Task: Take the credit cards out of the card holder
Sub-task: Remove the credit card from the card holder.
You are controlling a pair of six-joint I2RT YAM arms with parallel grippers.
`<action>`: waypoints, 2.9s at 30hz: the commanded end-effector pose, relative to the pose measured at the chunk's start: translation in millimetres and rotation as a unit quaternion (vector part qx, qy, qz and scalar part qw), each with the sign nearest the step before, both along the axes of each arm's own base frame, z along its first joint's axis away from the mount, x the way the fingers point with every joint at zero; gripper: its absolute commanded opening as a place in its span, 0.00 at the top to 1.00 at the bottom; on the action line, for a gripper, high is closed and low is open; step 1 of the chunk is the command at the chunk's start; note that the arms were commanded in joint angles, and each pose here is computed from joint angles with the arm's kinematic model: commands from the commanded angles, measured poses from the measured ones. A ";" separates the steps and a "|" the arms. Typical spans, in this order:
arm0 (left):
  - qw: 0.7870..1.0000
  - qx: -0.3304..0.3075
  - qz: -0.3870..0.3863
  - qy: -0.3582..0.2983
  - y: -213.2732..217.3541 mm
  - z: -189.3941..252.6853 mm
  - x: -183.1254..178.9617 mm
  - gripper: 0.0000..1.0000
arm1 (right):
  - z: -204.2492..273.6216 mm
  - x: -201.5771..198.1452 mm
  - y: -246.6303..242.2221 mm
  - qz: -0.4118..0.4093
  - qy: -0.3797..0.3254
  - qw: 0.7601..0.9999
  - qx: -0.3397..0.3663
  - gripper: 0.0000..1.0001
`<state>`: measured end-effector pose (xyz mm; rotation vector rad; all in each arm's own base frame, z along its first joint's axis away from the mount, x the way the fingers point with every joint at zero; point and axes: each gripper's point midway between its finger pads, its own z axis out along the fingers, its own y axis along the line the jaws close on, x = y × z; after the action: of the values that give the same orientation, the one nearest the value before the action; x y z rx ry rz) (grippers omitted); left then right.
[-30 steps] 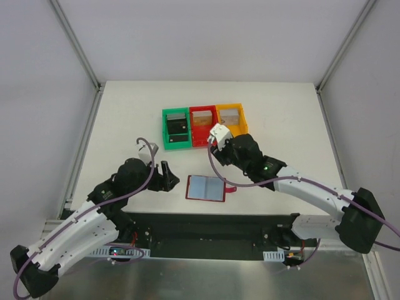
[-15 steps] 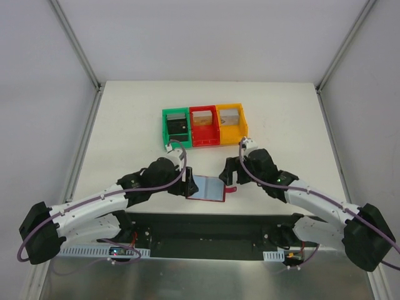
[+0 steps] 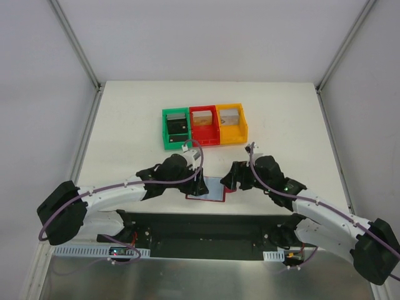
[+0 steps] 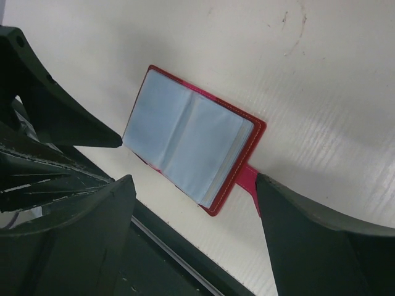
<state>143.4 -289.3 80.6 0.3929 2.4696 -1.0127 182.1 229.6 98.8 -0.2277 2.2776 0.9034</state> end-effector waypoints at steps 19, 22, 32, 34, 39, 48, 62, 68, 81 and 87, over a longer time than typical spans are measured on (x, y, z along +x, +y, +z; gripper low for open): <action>0.982 0.177 0.012 -0.072 -29.4 -26.5 31.2 0.43 | 7.0 5.2 -45.2 -0.083 -0.024 0.992 -0.096 0.22; 0.978 0.196 0.007 -0.077 -30.4 -31.8 30.7 0.43 | 6.1 4.9 -46.3 -0.083 -0.024 0.991 -0.098 0.23; 0.965 0.241 -0.016 -0.103 -42.4 -36.8 25.0 0.41 | 6.3 6.6 -50.6 -0.081 -0.029 0.990 -0.111 0.22; 0.964 0.246 -0.019 -0.103 -43.3 -39.4 24.1 0.42 | 5.9 6.5 -52.2 -0.081 -0.029 0.990 -0.112 0.22; 0.960 0.260 -0.027 -0.104 -44.0 -46.1 21.5 0.46 | 5.3 6.6 -55.0 -0.083 -0.029 0.990 -0.113 0.22; 0.955 0.278 -0.031 -0.100 -42.4 -57.8 18.4 0.46 | 2.9 5.1 -56.2 -0.077 -0.023 0.990 -0.114 0.22; 0.955 0.280 -0.015 -0.093 -33.0 -60.2 15.7 0.48 | -35.6 -5.1 -22.8 -0.017 0.057 0.993 -0.097 0.39; 0.955 0.280 -0.011 -0.094 -31.3 -59.9 15.7 0.48 | -46.0 -3.1 -15.9 -0.009 0.080 0.991 -0.107 0.51; 0.956 0.279 -0.010 -0.093 -29.4 -59.5 14.4 0.48 | -58.8 -0.1 -14.9 -0.014 0.091 0.989 -0.114 0.61; 0.955 0.279 -0.008 -0.095 -27.5 -58.2 15.2 0.48 | -59.5 0.5 -11.8 -0.009 0.096 0.989 -0.113 0.73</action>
<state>161.8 -329.8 22.0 0.6464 2.5347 -0.2898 172.4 205.8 25.7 -0.2345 2.5978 0.6312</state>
